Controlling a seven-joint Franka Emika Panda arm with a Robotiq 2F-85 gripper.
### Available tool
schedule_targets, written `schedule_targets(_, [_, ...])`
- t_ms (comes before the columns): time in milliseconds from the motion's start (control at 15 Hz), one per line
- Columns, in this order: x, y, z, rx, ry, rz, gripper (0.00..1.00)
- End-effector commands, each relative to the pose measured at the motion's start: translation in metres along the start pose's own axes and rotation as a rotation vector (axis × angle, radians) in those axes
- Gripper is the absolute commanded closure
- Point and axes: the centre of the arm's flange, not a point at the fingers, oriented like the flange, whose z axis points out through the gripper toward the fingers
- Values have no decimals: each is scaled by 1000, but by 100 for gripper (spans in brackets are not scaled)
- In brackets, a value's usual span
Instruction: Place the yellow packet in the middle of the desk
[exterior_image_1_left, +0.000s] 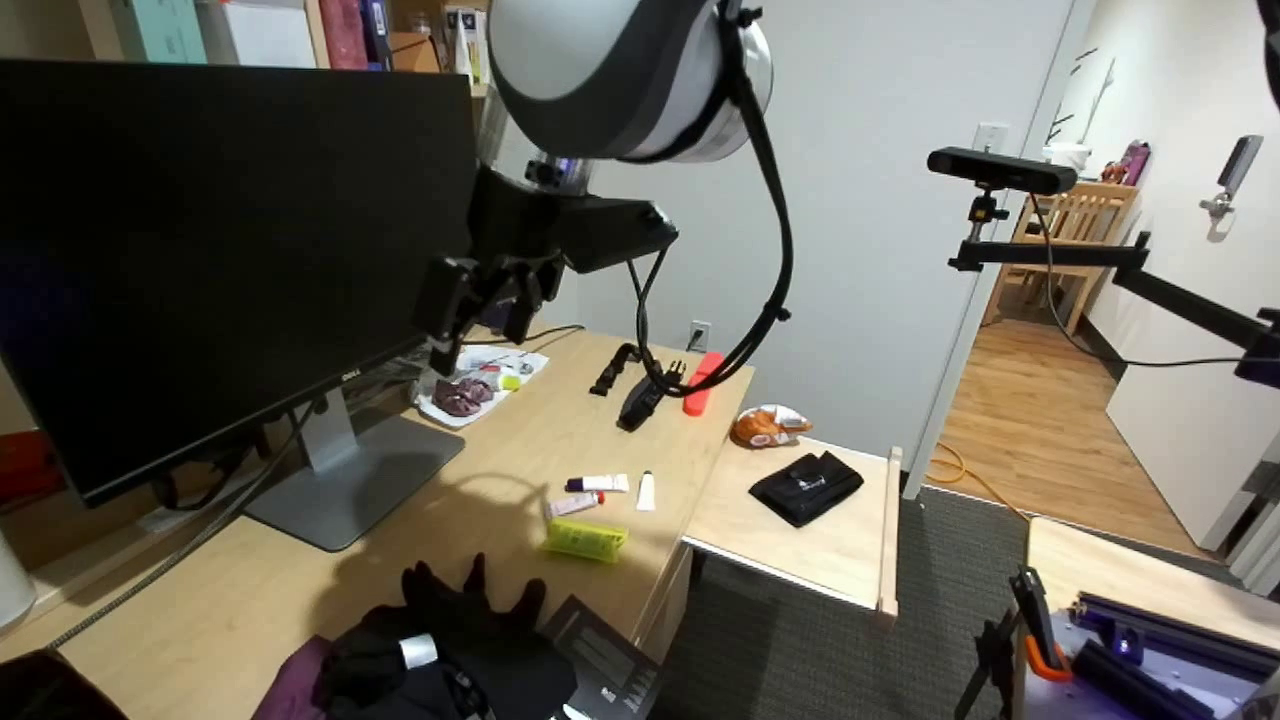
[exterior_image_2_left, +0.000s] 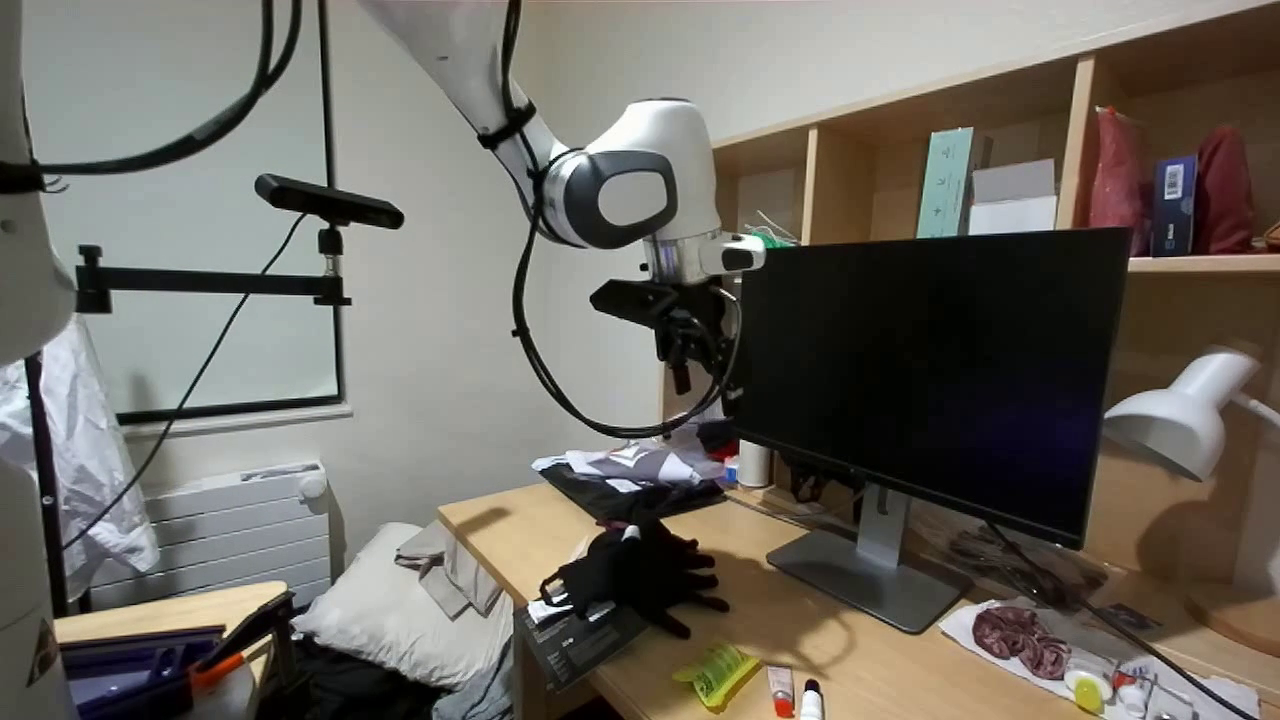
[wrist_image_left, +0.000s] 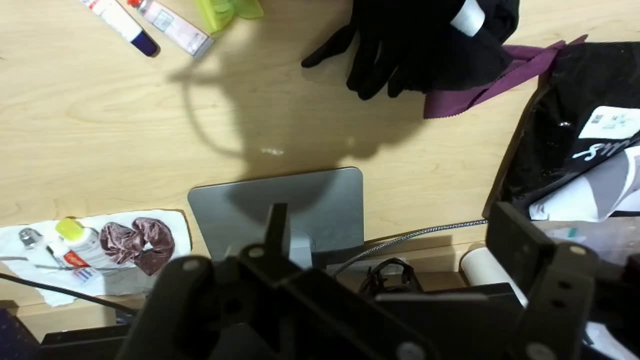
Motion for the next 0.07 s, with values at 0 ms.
schedule_targets(0, [-2,1,-1,-1,-5,-4,0])
